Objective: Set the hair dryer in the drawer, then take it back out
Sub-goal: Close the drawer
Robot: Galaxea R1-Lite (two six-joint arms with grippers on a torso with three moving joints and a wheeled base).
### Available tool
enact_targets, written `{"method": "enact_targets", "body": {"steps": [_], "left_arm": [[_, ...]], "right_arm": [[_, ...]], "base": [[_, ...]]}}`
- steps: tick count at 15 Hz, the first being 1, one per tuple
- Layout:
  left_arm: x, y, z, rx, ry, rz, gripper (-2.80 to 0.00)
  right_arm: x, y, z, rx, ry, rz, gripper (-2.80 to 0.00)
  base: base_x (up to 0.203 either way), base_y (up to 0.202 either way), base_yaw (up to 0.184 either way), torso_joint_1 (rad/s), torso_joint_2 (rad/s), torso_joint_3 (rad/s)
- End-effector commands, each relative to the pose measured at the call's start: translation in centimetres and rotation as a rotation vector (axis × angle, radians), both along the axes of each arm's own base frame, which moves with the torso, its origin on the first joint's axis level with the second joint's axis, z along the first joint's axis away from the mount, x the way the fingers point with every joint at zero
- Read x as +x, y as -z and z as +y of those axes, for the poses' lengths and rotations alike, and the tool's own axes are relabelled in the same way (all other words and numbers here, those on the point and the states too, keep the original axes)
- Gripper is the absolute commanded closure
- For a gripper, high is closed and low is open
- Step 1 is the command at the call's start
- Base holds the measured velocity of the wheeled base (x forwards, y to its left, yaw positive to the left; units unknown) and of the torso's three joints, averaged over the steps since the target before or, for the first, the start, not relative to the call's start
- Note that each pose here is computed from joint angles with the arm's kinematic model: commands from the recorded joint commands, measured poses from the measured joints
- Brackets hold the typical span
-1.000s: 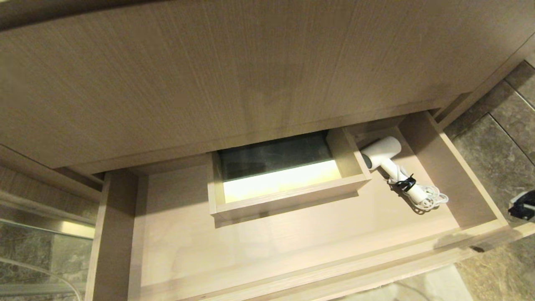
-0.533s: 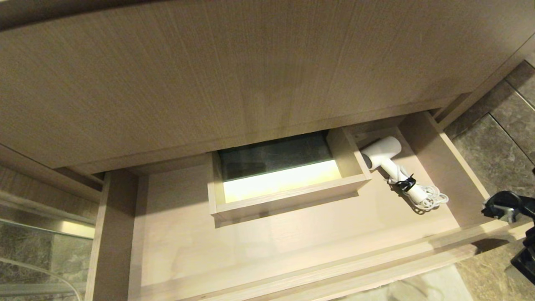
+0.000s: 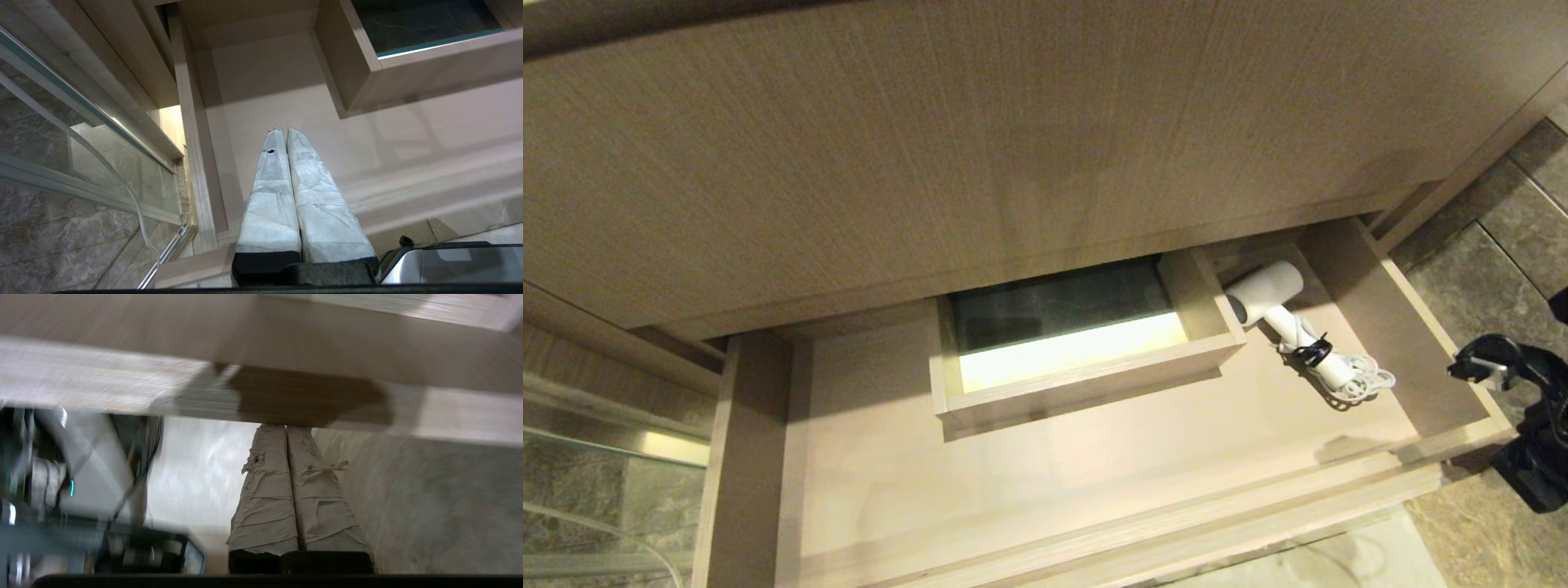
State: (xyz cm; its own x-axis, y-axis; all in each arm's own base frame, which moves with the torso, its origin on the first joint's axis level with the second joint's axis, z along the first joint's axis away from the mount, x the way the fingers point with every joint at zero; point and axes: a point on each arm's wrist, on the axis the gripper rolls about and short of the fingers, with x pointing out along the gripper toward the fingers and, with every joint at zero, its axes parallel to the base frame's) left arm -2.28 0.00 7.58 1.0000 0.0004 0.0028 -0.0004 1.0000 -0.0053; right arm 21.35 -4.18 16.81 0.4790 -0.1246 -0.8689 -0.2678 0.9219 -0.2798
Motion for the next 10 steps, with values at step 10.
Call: {"method": "enact_targets", "body": {"steps": [10], "left_arm": [[0.0,0.0,0.0,-0.001,-0.001,0.000,0.00]], "right_arm": [[7.5,-3.1,1.1,0.164,0.170,-0.529,0.00]], "base": [[0.000,0.000,0.000,0.000,0.00,0.000]]}}
